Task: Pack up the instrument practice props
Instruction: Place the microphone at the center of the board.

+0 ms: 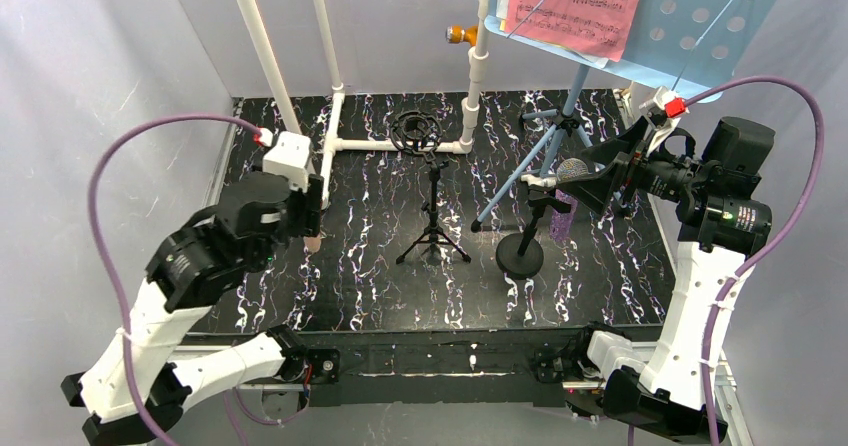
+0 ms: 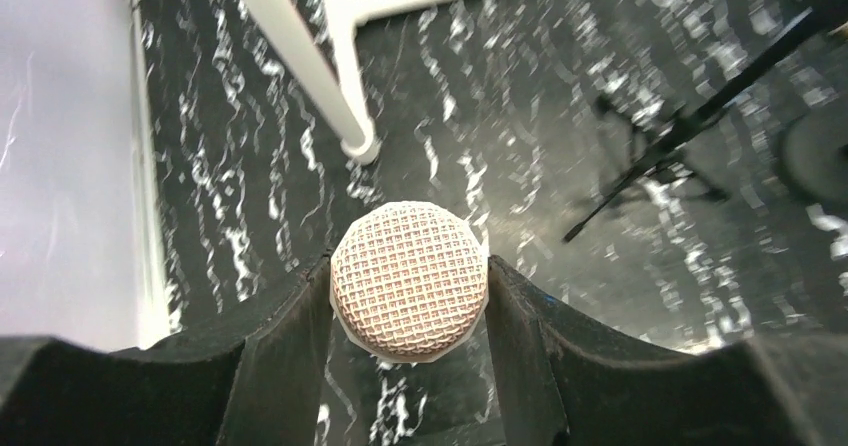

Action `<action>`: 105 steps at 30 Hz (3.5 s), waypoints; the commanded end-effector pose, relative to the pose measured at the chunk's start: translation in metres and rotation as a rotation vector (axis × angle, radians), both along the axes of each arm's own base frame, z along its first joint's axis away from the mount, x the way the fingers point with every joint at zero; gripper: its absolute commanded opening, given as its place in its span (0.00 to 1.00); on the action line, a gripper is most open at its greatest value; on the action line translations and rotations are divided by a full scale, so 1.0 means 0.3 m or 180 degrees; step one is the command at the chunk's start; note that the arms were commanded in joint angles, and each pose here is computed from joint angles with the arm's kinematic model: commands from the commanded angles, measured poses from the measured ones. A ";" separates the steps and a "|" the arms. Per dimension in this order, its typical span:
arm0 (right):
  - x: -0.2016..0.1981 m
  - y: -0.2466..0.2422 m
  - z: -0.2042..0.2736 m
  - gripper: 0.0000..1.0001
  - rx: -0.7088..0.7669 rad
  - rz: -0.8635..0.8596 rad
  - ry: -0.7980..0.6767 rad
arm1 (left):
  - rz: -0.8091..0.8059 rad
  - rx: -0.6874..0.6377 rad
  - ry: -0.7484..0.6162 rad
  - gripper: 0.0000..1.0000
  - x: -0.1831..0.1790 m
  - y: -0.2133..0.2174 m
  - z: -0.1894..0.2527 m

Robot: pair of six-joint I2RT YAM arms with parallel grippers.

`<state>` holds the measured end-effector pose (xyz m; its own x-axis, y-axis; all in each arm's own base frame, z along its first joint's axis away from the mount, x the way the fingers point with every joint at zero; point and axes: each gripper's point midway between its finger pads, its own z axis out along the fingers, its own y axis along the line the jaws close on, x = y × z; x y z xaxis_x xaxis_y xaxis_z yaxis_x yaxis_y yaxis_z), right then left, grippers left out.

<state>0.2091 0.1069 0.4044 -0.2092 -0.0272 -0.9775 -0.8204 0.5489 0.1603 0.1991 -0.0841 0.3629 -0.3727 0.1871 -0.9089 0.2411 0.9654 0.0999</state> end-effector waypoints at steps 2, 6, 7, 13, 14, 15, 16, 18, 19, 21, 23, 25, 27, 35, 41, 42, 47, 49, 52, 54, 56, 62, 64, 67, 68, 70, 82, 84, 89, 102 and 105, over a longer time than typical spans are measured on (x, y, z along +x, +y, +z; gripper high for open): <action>0.008 -0.001 -0.001 1.00 -0.0023 0.0023 -0.0058 | 0.0554 0.0666 0.0163 0.00 0.038 0.110 -0.109; 0.007 0.000 -0.005 1.00 -0.0022 0.0027 -0.0051 | 0.0719 0.1122 0.0256 0.00 0.064 0.159 -0.172; 0.008 0.000 -0.007 1.00 -0.0020 0.0027 -0.0046 | 0.0748 0.1206 0.0265 0.00 0.069 0.169 -0.186; 0.005 -0.001 -0.017 1.00 -0.0041 0.0023 -0.0045 | 0.1001 0.0970 0.0564 0.00 0.086 0.227 -0.326; 0.004 -0.001 -0.018 1.00 -0.0046 0.0021 -0.0043 | 0.1005 0.0860 0.0651 0.00 0.082 0.225 -0.355; 0.004 -0.002 -0.020 1.00 -0.0054 0.0018 -0.0044 | 0.1134 0.0737 0.0729 0.00 0.081 0.252 -0.371; 0.003 -0.003 -0.021 1.00 -0.0063 0.0013 -0.0045 | 0.1182 0.0614 0.0799 0.00 0.081 0.261 -0.385; 0.003 -0.003 -0.024 1.00 -0.0071 0.0017 -0.0048 | 0.1260 0.0409 0.0889 0.00 0.089 0.275 -0.402; 0.003 -0.003 -0.025 1.00 -0.0071 0.0021 -0.0044 | 0.1247 0.0307 0.0951 0.00 0.095 0.271 -0.412; 0.004 -0.003 -0.026 1.00 -0.0075 0.0020 -0.0046 | 0.1320 0.0134 0.1059 0.00 0.113 0.282 -0.428; 0.003 -0.003 -0.027 1.00 -0.0077 0.0019 -0.0047 | 0.1389 -0.0076 0.1160 0.00 0.135 0.288 -0.444; 0.003 -0.003 -0.029 1.00 -0.0083 0.0019 -0.0048 | 0.1462 -0.0255 0.1222 0.00 0.166 0.295 -0.463; 0.002 -0.003 -0.030 1.00 -0.0088 0.0024 -0.0052 | 0.1555 -0.0354 0.1284 0.00 0.205 0.312 -0.479; -0.008 -0.003 -0.038 1.00 -0.0160 0.0046 -0.0072 | 0.2024 -0.0682 0.1486 0.00 0.379 0.449 -0.518; -0.017 0.005 -0.040 1.00 -0.0136 0.0097 -0.0060 | 0.2184 -0.0868 0.1817 0.00 0.497 0.515 -0.621; -0.018 0.006 -0.040 1.00 -0.0131 0.0104 -0.0056 | 0.2209 -0.0876 0.1909 0.00 0.517 0.522 -0.653; -0.015 0.006 -0.042 1.00 -0.0123 0.0108 -0.0029 | 0.2277 -0.0909 0.2096 0.00 0.615 0.553 -0.743; -0.016 0.007 -0.042 1.00 -0.0114 0.0120 -0.0009 | 0.2283 -0.0909 0.2152 0.00 0.660 0.563 -0.777; -0.016 0.007 -0.041 1.00 -0.0117 0.0125 0.0010 | 0.2310 -0.0928 0.2243 0.00 0.722 0.576 -0.828; -0.017 0.006 -0.042 1.00 -0.0132 0.0122 0.0023 | 0.2290 -0.0984 0.2303 0.00 0.757 0.572 -0.857; -0.019 0.004 -0.048 1.00 -0.0158 0.0118 0.0040 | 0.2285 -0.1041 0.2367 0.00 0.789 0.568 -0.891; -0.021 -0.002 -0.068 1.00 -0.0211 0.0088 0.0094 | 0.2189 -0.1284 0.2497 0.05 0.867 0.536 -0.946; -0.023 -0.003 -0.072 1.00 -0.0224 0.0086 0.0104 | 0.2145 -0.1375 0.2527 0.12 0.886 0.519 -0.955; -0.022 -0.005 -0.080 1.00 -0.0235 0.0075 0.0132 | 0.2124 -0.1472 0.2560 0.33 0.900 0.507 -0.964; -0.021 -0.005 -0.081 1.00 -0.0234 0.0075 0.0140 | 0.2116 -0.1481 0.2566 0.38 0.903 0.505 -0.966; -0.023 -0.004 -0.084 1.00 -0.0229 0.0080 0.0149 | 0.2119 -0.1488 0.2589 0.48 0.902 0.503 -0.972; -0.035 -0.002 -0.092 1.00 -0.0239 0.0072 0.0154 | 0.2042 -0.1609 0.2507 0.74 0.872 0.503 -0.908; -0.038 -0.002 -0.092 1.00 -0.0245 0.0070 0.0144 | 0.2016 -0.1638 0.2443 0.75 0.856 0.504 -0.890; -0.046 0.001 -0.093 1.00 -0.0255 0.0066 0.0127 | 0.1959 -0.1772 0.2161 0.81 0.806 0.503 -0.822; -0.064 0.006 -0.085 1.00 -0.0295 0.0059 0.0058 | 0.1863 -0.3247 0.1488 0.98 0.512 0.412 -0.708; -0.066 0.007 -0.077 1.00 -0.0311 0.0053 0.0038 | 0.1553 -0.3228 0.1317 0.98 0.439 0.356 -0.663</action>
<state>0.1979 0.1059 0.3862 -0.1632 -0.1392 -0.9767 -0.8342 0.5480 0.0613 0.3402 0.0504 0.1267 -0.4990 -0.8054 -0.3199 -0.5153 0.5726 -0.6376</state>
